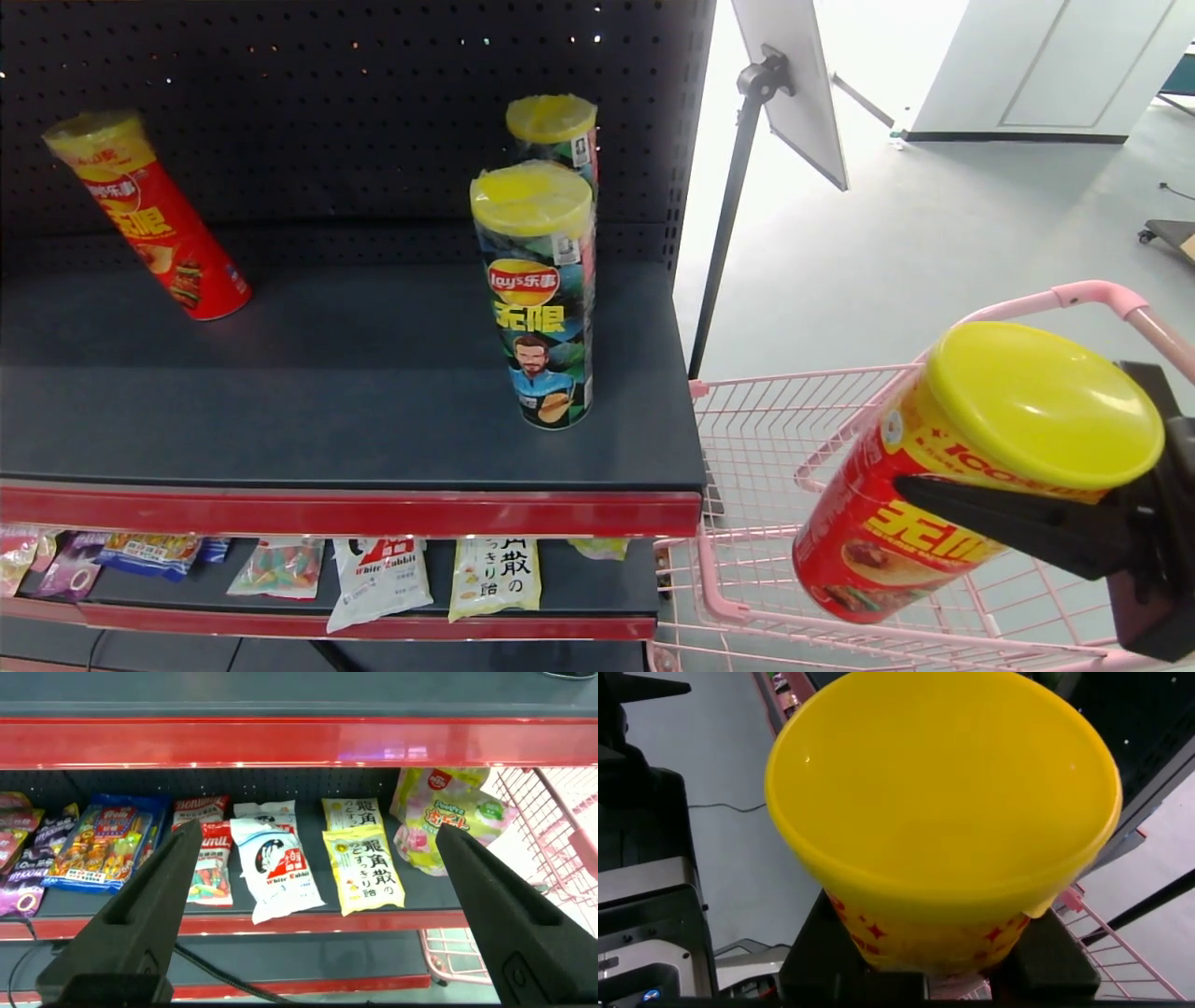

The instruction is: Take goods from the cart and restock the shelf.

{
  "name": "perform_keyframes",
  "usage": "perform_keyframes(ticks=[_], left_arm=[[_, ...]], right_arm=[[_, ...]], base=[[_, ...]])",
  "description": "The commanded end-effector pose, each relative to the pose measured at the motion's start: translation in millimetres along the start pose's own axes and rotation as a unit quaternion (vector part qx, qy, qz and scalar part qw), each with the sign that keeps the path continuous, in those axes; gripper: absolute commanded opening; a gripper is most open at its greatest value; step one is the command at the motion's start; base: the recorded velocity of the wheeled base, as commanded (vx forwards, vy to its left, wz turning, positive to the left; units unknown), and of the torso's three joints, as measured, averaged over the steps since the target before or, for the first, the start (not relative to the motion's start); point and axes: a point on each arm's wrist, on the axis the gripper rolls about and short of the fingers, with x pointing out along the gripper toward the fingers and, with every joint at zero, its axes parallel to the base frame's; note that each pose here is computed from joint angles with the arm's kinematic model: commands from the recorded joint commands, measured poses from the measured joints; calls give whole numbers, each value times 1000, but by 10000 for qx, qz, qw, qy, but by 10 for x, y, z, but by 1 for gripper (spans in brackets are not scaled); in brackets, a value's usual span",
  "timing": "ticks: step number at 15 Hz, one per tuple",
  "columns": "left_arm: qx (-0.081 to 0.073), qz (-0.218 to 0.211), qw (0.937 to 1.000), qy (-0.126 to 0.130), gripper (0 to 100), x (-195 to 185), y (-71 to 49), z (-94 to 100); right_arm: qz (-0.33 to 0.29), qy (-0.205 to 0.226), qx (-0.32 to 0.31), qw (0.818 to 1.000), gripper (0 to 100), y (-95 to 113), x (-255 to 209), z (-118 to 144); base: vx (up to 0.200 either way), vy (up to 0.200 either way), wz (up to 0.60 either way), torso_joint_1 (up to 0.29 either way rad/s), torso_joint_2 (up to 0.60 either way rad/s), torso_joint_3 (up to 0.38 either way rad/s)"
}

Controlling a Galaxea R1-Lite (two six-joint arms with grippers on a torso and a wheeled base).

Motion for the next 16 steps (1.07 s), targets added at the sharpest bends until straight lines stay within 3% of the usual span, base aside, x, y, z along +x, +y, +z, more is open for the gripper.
perform_keyframes(ticks=[1,16], left_arm=[[-6,5,10000,2,100,0,0,0],[-13,20,10000,2,100,0,1,0]], right_arm=[[-20,-34,-24,10000,0,-34,43,47],[-13,-173,-85,9998,0,-57,64,142]], base=[[0,0,0,0,0,0],[0,200,0,3,1,1]])
